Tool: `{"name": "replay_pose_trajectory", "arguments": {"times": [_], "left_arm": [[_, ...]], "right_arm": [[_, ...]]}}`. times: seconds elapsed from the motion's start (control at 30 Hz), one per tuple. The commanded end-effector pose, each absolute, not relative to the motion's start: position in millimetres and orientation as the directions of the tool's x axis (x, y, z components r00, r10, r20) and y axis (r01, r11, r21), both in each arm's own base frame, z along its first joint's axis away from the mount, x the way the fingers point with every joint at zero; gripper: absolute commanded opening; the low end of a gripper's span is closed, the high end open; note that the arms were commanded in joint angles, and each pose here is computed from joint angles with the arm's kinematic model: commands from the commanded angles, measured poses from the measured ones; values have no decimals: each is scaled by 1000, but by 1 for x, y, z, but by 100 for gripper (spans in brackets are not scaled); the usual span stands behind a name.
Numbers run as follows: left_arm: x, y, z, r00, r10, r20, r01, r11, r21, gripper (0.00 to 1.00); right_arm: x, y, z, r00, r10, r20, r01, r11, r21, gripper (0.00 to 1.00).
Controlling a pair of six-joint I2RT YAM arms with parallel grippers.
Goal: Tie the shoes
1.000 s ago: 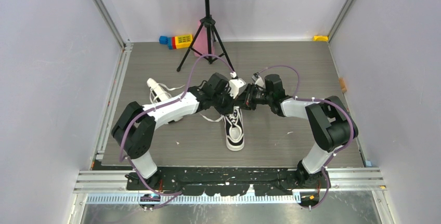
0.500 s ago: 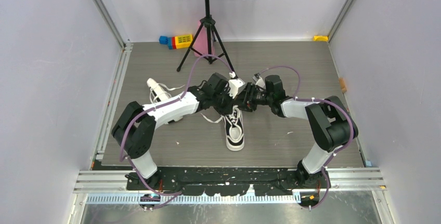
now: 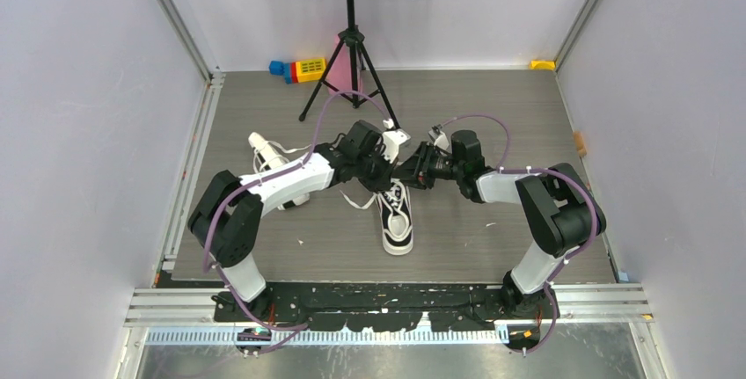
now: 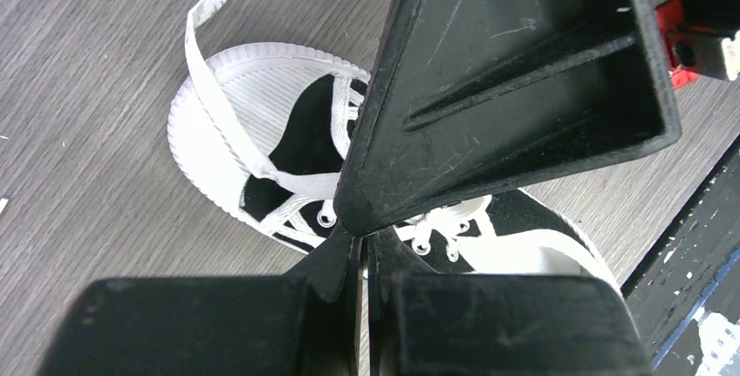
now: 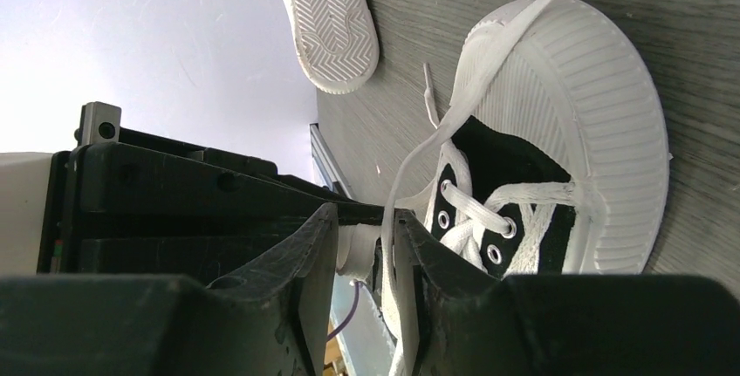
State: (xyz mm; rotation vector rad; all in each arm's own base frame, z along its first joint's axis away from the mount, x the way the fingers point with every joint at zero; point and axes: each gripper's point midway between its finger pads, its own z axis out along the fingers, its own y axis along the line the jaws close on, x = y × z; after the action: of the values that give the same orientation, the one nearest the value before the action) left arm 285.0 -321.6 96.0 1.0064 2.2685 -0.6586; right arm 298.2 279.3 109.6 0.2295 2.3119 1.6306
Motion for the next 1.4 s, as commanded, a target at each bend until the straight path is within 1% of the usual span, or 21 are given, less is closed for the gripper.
{"name": "replay_pose_trajectory", "arguments": {"times": [0.0, 0.03, 0.17, 0.37, 0.47, 0.5, 0.7, 0.83, 0.97, 1.07, 1.1, 1.17, 1.27, 1.37], "left_arm": [[309, -335, 118, -514, 434, -740, 781, 593, -194, 0], [309, -335, 118, -515, 433, -740, 781, 592, -198, 0], [306, -341, 120, -509, 421, -751, 795, 565, -222, 0], [298, -350, 122, -506, 415, -756, 815, 516, -263, 0], [297, -350, 119, -510, 419, -751, 817, 510, -270, 0], [296, -351, 119, -511, 420, -750, 817, 507, -273, 0], [299, -354, 121, -513, 410, -754, 813, 512, -275, 0], [301, -355, 122, -514, 407, -755, 812, 515, -275, 0], [303, -356, 121, -514, 406, -756, 810, 519, -272, 0], [304, -354, 123, -510, 406, -758, 808, 527, -262, 0], [304, -353, 123, -509, 407, -759, 807, 532, -256, 2], [303, -347, 127, -506, 407, -760, 803, 544, -243, 11], [299, -337, 136, -500, 401, -768, 794, 567, -220, 24], [295, -322, 144, -497, 387, -777, 773, 604, -193, 40]], "right_arm": [[280, 289, 121, -966, 210, -149, -86, 280, 956, 38], [279, 289, 121, -967, 209, -147, -85, 280, 956, 39], [279, 289, 118, -968, 207, -139, -77, 282, 956, 40], [283, 291, 120, -968, 215, -130, -71, 262, 962, 40], [284, 293, 122, -968, 217, -123, -66, 253, 965, 37], [285, 293, 123, -968, 220, -122, -65, 249, 966, 35], [286, 295, 126, -969, 223, -110, -57, 234, 971, 31], [287, 296, 125, -968, 226, -105, -52, 231, 972, 27], [287, 296, 126, -969, 226, -102, -50, 224, 973, 19], [287, 296, 126, -969, 226, -98, -46, 223, 974, 8], [287, 297, 127, -969, 226, -99, -48, 223, 974, 6], [288, 296, 127, -968, 230, -102, -49, 226, 973, 1], [290, 295, 127, -965, 233, -119, -62, 238, 969, 0], [290, 294, 127, -962, 225, -154, -92, 265, 960, 0]]}}
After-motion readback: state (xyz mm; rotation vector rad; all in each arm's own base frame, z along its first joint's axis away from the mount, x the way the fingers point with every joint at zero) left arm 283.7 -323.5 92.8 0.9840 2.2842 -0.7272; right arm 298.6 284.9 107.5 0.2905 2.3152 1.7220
